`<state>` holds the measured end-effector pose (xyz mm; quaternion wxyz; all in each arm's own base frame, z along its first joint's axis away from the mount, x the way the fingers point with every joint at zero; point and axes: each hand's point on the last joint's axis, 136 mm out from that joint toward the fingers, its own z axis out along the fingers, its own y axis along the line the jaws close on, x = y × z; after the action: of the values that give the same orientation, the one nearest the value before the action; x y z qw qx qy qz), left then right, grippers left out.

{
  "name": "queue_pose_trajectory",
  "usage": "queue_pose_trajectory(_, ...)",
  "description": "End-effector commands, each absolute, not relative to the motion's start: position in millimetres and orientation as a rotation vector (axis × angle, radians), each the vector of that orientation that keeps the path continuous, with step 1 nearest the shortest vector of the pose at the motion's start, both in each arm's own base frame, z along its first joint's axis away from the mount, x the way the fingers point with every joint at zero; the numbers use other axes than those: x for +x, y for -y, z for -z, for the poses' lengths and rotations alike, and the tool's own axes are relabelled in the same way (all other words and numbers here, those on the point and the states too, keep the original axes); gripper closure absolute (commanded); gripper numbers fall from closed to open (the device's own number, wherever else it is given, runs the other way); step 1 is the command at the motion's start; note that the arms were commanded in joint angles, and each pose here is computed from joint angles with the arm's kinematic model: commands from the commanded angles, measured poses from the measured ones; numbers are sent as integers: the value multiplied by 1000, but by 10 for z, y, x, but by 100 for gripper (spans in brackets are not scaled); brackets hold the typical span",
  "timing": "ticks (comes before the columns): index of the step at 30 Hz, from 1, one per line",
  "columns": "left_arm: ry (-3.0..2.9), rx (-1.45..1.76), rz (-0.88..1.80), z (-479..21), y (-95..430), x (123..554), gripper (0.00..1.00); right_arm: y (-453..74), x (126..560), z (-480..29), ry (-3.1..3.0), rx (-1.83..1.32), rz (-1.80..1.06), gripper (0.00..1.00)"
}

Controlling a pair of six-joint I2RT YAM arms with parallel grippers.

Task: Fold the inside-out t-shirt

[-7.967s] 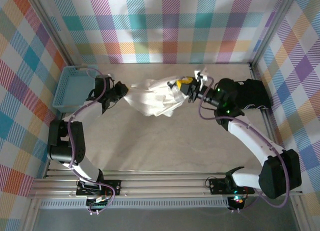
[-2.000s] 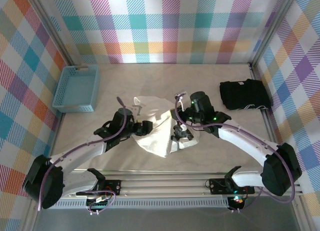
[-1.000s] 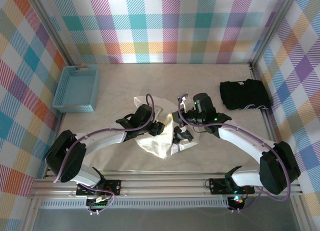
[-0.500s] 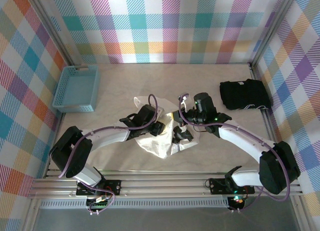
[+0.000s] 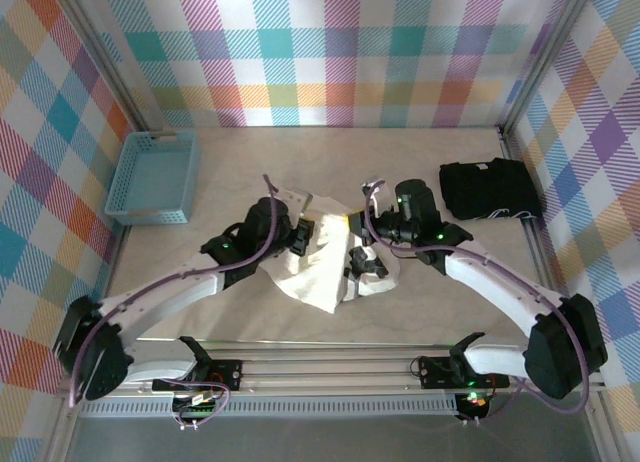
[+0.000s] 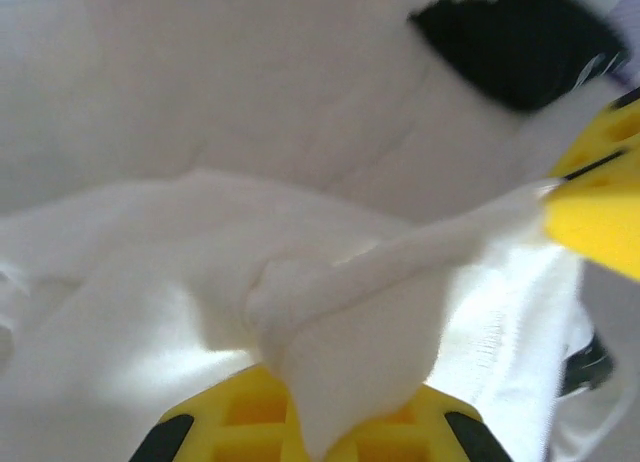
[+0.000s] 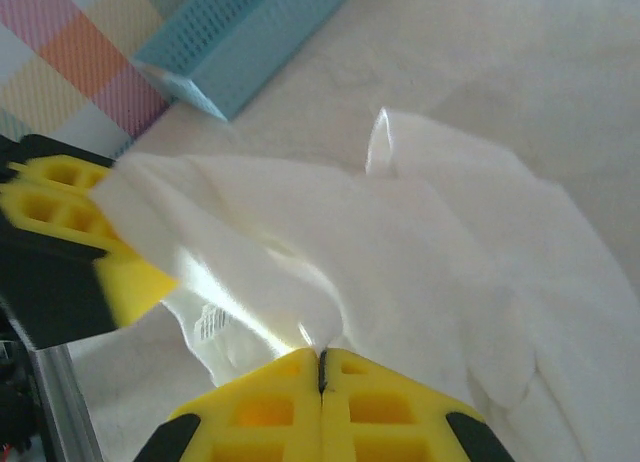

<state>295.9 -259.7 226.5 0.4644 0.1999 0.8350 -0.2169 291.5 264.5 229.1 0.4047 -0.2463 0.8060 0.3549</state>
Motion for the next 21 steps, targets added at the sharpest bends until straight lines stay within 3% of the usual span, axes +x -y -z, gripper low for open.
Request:
queue_pose_trajectory(1, -1878, 451, 634, -3039, 2566, 2893, 100, -2573, 2934, -3125, -1805, -658, -831, 100)
queue_pose_trajectory(5, -1766, 517, 839, -3603, 2732, 2661, 100, -2417, 2885, -3693, -1686, -704, -690, 100)
queue_pose_trajectory(14, -1556, 762, 1173, -4240, 3074, 2013, 100, -1982, 2742, -4662, -1480, -691, -422, 100)
queue_pose_trajectory(17, -1586, 709, 1139, -4181, 3043, 2098, 100, -2094, 2846, -4676, -1483, -718, -447, 100)
queue_pose_trajectory(21, -1721, 498, 945, -3882, 2830, 2475, 100, -2502, 3135, -4313, -1581, -811, -581, 100)
